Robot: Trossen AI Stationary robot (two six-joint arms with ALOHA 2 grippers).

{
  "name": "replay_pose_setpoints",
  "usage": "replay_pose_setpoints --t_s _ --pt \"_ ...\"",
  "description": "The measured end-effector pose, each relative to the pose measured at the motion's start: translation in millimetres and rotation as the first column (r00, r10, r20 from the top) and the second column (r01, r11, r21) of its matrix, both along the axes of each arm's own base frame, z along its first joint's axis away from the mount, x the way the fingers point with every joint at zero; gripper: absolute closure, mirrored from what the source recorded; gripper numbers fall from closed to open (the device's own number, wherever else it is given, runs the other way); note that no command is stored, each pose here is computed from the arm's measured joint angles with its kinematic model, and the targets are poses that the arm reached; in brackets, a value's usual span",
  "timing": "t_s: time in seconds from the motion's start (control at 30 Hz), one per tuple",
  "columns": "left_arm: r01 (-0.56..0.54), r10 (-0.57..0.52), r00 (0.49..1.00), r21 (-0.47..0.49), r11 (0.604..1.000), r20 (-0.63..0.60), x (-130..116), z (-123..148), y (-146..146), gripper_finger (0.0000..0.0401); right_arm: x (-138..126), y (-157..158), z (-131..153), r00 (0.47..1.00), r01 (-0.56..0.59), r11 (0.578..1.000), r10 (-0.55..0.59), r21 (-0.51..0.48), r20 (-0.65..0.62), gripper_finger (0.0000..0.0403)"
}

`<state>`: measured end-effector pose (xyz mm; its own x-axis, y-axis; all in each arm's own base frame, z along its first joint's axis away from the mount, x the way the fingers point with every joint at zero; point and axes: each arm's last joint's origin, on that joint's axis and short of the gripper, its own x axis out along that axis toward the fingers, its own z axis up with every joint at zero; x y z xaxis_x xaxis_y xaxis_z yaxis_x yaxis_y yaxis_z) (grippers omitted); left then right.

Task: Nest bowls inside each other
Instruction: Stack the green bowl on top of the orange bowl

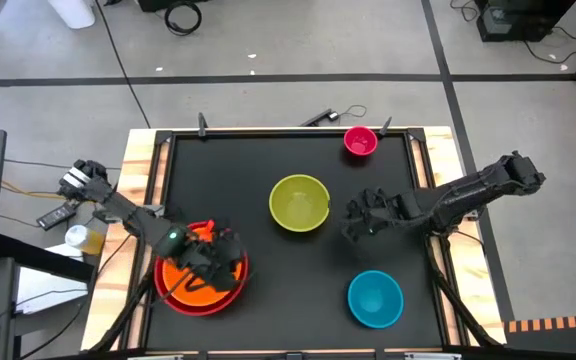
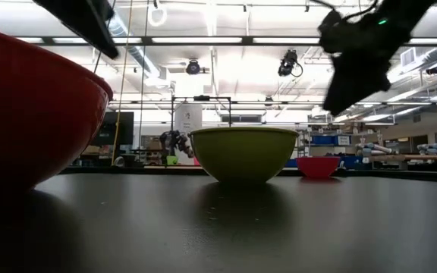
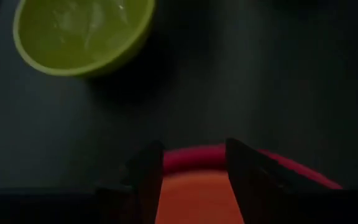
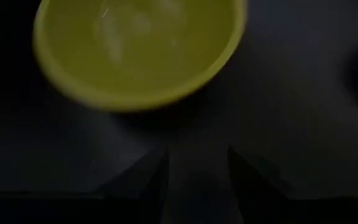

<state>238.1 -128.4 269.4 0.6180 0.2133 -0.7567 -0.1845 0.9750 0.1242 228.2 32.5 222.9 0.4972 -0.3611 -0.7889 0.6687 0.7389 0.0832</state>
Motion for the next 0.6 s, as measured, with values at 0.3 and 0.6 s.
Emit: replay_pose_setpoints --t_s 0.3,0.6 --pt "-0.137 0.135 0.989 0.037 0.990 0.059 29 4 56 0.0191 23 -36 -9 0.999 0.038 0.997 -0.040 0.062 0.036 0.0221" --pt "-0.262 0.268 0.956 -0.060 0.963 0.116 62 0 149 0.0117 21 -27 -9 0.996 0.081 0.993 -0.078 -0.085 0.034 0.0220"
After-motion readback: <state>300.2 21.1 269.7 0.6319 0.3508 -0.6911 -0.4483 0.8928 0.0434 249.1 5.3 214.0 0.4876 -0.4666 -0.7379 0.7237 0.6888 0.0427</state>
